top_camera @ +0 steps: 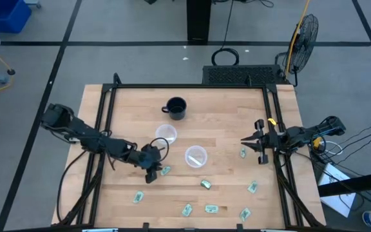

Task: Pick and place Stevia / Truvia into bins
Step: Put the stevia packet into the top round transparent container, then put the stevia packet into the bottom round transparent container

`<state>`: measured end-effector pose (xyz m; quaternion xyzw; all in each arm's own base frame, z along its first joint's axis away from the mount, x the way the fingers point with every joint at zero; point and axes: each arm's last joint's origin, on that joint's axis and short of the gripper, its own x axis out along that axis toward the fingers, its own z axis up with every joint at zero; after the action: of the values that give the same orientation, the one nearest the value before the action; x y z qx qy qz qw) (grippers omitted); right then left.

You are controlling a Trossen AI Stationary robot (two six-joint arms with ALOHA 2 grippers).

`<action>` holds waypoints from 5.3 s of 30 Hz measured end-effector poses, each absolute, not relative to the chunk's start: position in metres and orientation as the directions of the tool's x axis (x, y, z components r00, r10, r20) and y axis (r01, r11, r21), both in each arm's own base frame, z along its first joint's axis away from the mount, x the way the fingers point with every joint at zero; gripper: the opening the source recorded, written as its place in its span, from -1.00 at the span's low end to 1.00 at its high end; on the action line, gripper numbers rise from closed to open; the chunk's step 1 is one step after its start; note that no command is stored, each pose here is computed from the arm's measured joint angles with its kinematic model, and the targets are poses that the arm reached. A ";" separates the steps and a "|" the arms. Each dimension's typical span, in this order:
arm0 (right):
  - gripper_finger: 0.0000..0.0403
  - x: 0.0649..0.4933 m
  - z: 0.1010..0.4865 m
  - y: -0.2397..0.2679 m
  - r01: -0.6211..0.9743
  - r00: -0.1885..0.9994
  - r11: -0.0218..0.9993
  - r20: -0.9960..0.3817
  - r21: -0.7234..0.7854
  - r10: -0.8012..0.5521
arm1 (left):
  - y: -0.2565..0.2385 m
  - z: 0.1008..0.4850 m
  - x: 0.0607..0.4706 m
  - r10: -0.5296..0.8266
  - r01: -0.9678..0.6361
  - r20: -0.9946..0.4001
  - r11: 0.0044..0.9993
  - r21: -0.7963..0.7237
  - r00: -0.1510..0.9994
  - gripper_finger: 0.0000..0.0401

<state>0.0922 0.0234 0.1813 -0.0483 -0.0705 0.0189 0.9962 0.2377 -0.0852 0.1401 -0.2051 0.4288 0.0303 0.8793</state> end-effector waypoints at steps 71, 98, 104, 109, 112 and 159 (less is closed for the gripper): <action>-0.23 0.095 0.176 0.018 0.190 0.979 0.982 0.073 -0.003 -0.189 | -0.092 0.114 0.246 -0.009 -0.138 -0.776 0.983 -0.124 0.630 -0.22; -0.23 0.095 0.176 0.018 0.189 0.979 0.982 0.072 -0.003 -0.189 | -0.032 0.184 0.234 0.343 -0.249 -0.575 0.939 0.239 0.743 -0.94; -0.23 0.095 0.176 0.018 0.189 0.979 0.982 0.075 -0.002 -0.189 | 0.007 0.174 0.243 0.298 -0.237 -0.648 0.954 0.182 0.701 -0.98; -0.23 0.095 0.176 0.018 0.189 0.979 0.982 0.074 -0.002 -0.189 | 0.021 0.157 0.246 0.300 -0.218 -0.706 0.954 0.207 0.642 -0.92; -0.23 0.095 0.176 0.018 0.189 0.979 0.982 0.074 -0.003 -0.189 | 0.023 0.152 0.246 0.260 -0.191 -0.733 0.965 0.180 0.628 -0.94; -0.23 0.155 0.212 0.039 0.141 0.790 0.961 -0.559 -0.236 -0.253 | 0.033 0.248 0.287 0.271 -0.143 -0.532 0.953 0.269 0.802 -0.60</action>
<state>0.1553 0.0388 0.2117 -0.0913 0.3070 -0.1046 0.9415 0.2866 0.0335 0.2483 0.1083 0.2948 0.1096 0.9431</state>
